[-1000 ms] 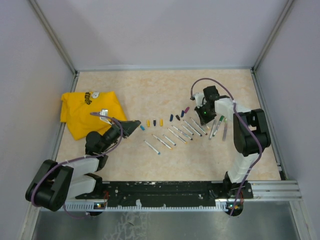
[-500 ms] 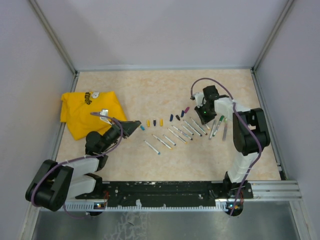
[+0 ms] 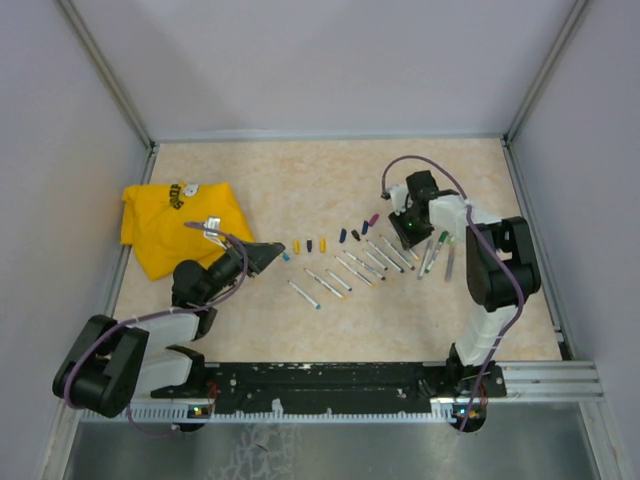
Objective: Open the pen caps
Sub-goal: Place the pen at the center of the board, then place the pen cap at the center of the board.
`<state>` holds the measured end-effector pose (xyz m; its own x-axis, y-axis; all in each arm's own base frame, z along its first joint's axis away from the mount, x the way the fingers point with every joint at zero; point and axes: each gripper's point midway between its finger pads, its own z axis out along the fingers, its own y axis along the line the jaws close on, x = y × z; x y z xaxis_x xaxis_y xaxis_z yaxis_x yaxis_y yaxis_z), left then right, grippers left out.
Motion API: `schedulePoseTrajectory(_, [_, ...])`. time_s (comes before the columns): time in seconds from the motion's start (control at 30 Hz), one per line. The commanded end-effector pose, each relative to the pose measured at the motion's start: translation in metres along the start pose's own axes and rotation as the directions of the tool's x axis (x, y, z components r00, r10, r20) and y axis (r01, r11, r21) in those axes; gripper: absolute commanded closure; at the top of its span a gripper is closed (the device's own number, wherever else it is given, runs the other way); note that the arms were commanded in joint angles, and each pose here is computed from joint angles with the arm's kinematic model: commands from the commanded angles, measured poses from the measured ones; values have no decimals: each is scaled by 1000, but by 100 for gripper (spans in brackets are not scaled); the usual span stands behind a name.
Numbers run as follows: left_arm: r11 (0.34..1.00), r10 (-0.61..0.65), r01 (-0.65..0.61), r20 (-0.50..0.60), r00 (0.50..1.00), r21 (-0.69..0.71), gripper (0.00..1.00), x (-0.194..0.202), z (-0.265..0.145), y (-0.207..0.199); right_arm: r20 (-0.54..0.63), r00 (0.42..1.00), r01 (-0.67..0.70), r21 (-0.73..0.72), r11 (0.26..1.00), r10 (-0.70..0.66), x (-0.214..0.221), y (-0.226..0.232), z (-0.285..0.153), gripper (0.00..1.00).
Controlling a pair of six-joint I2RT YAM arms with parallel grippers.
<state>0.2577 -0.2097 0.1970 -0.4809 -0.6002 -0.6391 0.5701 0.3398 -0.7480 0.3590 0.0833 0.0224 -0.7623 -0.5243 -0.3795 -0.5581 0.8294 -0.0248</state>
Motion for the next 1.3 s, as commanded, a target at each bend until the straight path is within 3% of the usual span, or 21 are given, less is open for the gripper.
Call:
schedulePoseTrajectory(0.0, [999,10,-10,-6,1000,48,100,-5,7,-12,101,995,-3,61,998,-4,-25,-14,-26,72])
schedulePoseTrajectory(0.8, [990,140,-138,-165,976,22,100,58,65,-31,352,935,27,37,999,-38,-62,-4,-90,63])
schedulePoseTrajectory(1.27, [974,221,-228,-261,940,4,100,92,95,-33,398,917,12,38,999,-26,-66,-8,-102,62])
